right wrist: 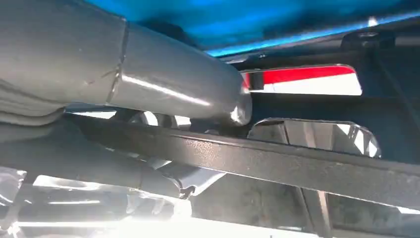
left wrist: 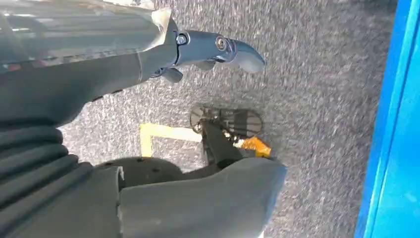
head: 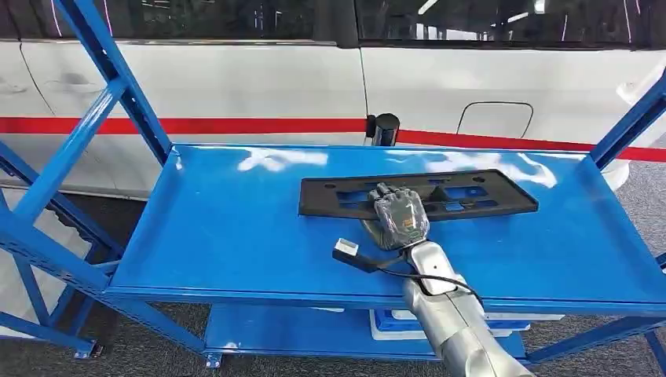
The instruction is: Take the parts from the cabinet and place them on the table.
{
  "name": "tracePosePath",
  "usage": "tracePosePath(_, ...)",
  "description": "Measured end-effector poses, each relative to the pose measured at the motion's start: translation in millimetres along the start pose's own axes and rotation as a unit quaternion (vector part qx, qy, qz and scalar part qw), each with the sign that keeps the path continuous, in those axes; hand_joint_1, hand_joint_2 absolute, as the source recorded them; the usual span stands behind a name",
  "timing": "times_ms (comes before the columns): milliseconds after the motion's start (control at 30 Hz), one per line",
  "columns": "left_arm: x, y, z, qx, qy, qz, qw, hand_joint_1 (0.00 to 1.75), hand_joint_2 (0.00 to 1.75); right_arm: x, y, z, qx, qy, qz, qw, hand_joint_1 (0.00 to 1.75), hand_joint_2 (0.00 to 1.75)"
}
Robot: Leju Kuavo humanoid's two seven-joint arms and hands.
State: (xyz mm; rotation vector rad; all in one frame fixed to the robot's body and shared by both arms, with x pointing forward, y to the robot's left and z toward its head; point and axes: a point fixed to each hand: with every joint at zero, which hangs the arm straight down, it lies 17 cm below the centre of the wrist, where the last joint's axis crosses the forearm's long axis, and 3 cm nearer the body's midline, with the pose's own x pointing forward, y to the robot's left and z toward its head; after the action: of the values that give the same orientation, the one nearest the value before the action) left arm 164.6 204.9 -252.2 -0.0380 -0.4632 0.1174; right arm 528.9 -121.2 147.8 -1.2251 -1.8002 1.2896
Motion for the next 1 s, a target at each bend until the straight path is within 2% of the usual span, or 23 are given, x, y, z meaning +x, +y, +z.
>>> tracePosePath(133, -15.0, 13.3, 1.2, 0.024, 0.022, 0.024, 0.999, 0.0, 1.75, 18.1, -34.5, 1.1, -0.053, -0.024, -0.003, 0.998, 1.75, 0.0)
tracePosePath(367, -21.9, 17.6, 2.7, 0.031, 0.027, 0.043, 0.998, 0.0, 1.75, 27.1, -77.8, -7.3, -0.108, -0.024, -0.004, 0.994, 1.75, 0.0)
tracePosePath(1000, -22.5, 18.6, 2.7, 0.033, 0.029, 0.049, 0.998, 0.0, 1.75, 27.6, -85.5, -6.4, -0.119, -0.021, -0.007, 0.993, 1.75, 0.0)
